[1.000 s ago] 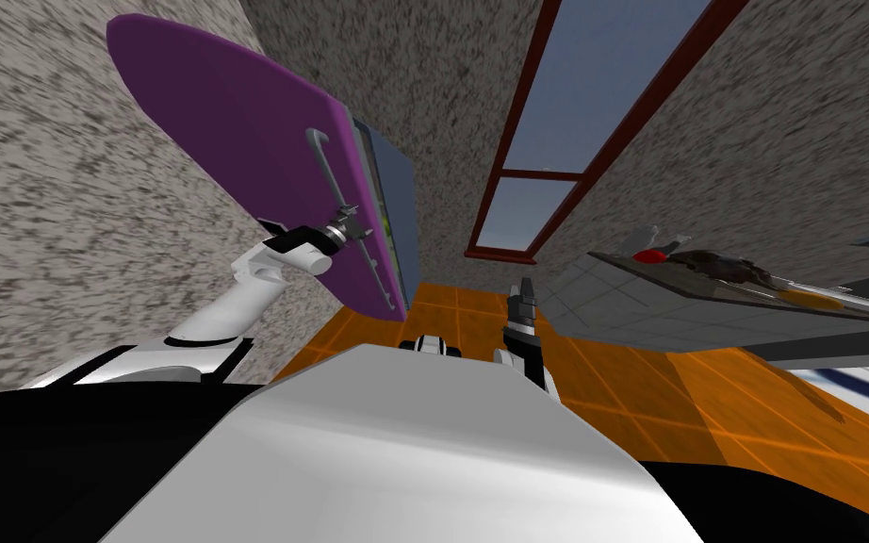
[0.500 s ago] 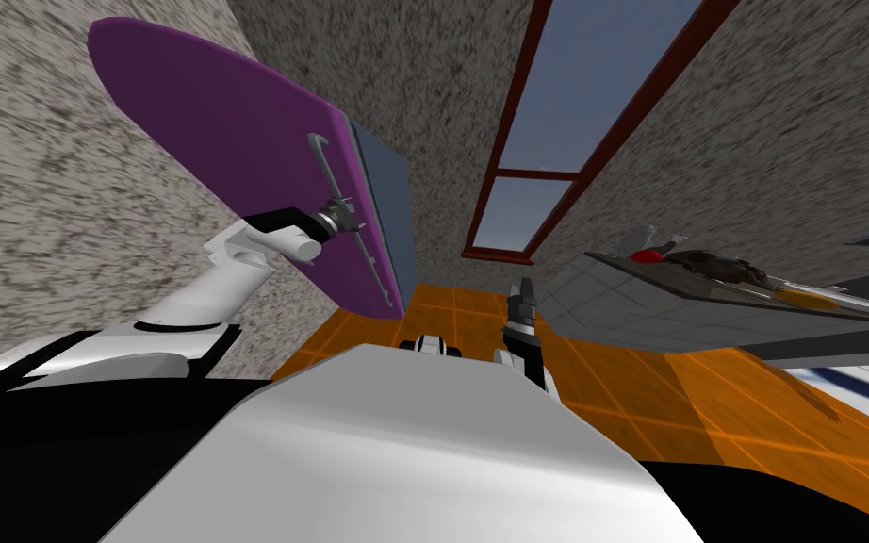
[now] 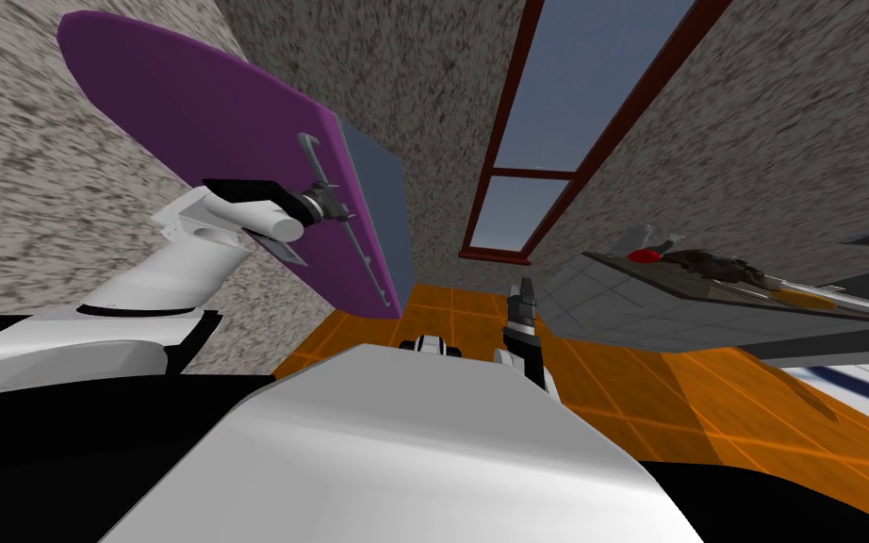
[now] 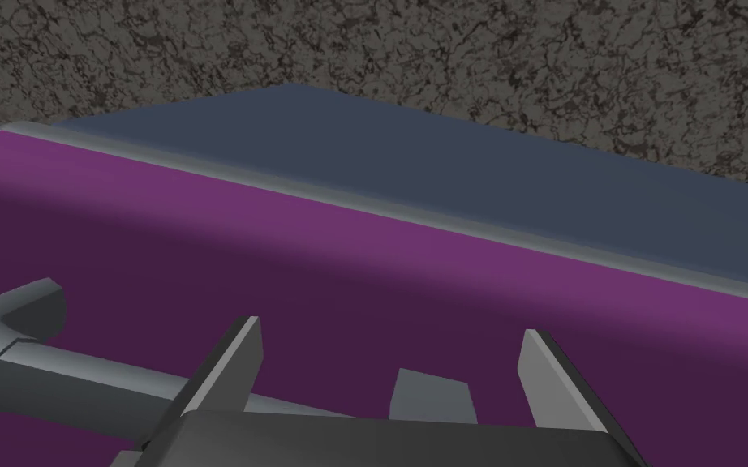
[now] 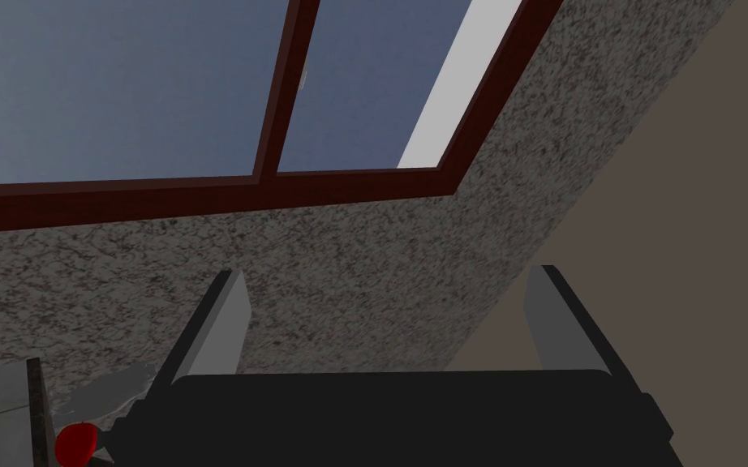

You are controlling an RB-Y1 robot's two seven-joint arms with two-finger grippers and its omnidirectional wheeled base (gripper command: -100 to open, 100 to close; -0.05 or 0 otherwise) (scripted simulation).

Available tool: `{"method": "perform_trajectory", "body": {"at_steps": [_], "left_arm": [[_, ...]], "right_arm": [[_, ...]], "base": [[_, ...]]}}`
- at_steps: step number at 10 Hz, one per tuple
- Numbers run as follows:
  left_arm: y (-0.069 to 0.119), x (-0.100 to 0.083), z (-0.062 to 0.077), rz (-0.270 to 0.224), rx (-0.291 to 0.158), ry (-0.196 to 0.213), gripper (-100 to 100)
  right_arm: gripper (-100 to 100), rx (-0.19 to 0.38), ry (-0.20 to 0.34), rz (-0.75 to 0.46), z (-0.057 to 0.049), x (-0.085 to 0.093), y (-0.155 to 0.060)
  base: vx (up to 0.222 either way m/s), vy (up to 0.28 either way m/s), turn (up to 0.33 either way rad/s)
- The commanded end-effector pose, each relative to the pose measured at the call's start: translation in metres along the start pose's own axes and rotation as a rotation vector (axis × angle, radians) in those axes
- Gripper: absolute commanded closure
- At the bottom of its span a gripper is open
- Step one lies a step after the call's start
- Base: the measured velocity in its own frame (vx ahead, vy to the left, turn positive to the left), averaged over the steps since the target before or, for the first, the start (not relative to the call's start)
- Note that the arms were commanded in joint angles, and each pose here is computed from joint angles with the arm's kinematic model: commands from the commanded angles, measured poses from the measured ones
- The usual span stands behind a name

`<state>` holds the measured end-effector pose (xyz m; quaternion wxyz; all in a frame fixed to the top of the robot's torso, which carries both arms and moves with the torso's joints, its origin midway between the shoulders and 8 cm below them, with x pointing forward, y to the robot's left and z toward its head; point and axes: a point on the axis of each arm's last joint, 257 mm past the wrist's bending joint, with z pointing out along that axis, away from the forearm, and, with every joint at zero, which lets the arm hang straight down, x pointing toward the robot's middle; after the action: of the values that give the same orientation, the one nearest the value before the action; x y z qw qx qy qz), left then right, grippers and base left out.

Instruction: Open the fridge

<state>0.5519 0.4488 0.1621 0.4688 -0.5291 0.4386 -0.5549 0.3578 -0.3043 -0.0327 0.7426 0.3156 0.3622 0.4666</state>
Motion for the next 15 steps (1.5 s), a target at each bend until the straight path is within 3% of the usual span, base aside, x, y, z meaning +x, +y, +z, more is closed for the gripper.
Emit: {"method": "perform_trajectory", "body": {"at_steps": [1, 2, 3, 4, 5, 6, 7, 8, 9, 10, 13, 15], "left_arm": [[-0.022, -0.021, 0.001, -0.027, -0.020, -0.064, -100], [-0.020, -0.023, 0.000, -0.027, -0.028, -0.071, -100], [-0.037, -0.033, -0.002, -0.046, -0.033, -0.103, -100], [-0.036, -0.034, -0.002, -0.046, -0.039, -0.108, -100], [-0.054, -0.043, -0.006, -0.067, -0.040, -0.137, -100], [-0.051, -0.045, -0.006, -0.067, -0.048, -0.143, -100], [-0.068, -0.053, -0.011, -0.089, -0.048, -0.171, -100], [-0.066, -0.054, -0.011, -0.090, -0.056, -0.176, -100], [-0.081, -0.062, -0.017, -0.112, -0.057, -0.203, -100], [-0.080, -0.063, -0.017, -0.112, -0.062, -0.207, -100], [-0.117, -0.082, -0.037, -0.180, -0.069, -0.277, -100], [-0.125, -0.089, -0.044, -0.201, -0.080, -0.302, -100]], "right_arm": [[0, 0.000, 0.000, 0.000, 0.000, 0.000, 0.000], [0, 0.000, 0.000, 0.000, 0.000, 0.000, 0.000], [0, 0.000, 0.000, 0.000, 0.000, 0.000, 0.000], [0, 0.000, 0.000, 0.000, 0.000, 0.000, 0.000], [0, 0.000, 0.000, 0.000, 0.000, 0.000, 0.000], [0, 0.000, 0.000, 0.000, 0.000, 0.000, 0.000], [0, 0.000, 0.000, 0.000, 0.000, 0.000, 0.000], [0, 0.000, 0.000, 0.000, 0.000, 0.000, 0.000], [0, 0.000, 0.000, 0.000, 0.000, 0.000, 0.000], [0, 0.000, 0.000, 0.000, 0.000, 0.000, 0.000], [0, 0.000, 0.000, 0.000, 0.000, 0.000, 0.000], [0, 0.000, 0.000, 0.000, 0.000, 0.000, 0.000]], "base": [[0.022, -0.070, -0.009], [0.023, -0.061, 0.006], [0.026, -0.072, -0.011], [0.032, -0.052, 0.015], [0.041, -0.059, -0.004], [0.025, -0.049, 0.004], [0.014, -0.054, -0.006], [0.014, -0.044, 0.002], [0.017, -0.054, -0.001], [0.019, -0.047, 0.010], [0.027, -0.068, 0.007], [0.017, -0.045, 0.013]]}}
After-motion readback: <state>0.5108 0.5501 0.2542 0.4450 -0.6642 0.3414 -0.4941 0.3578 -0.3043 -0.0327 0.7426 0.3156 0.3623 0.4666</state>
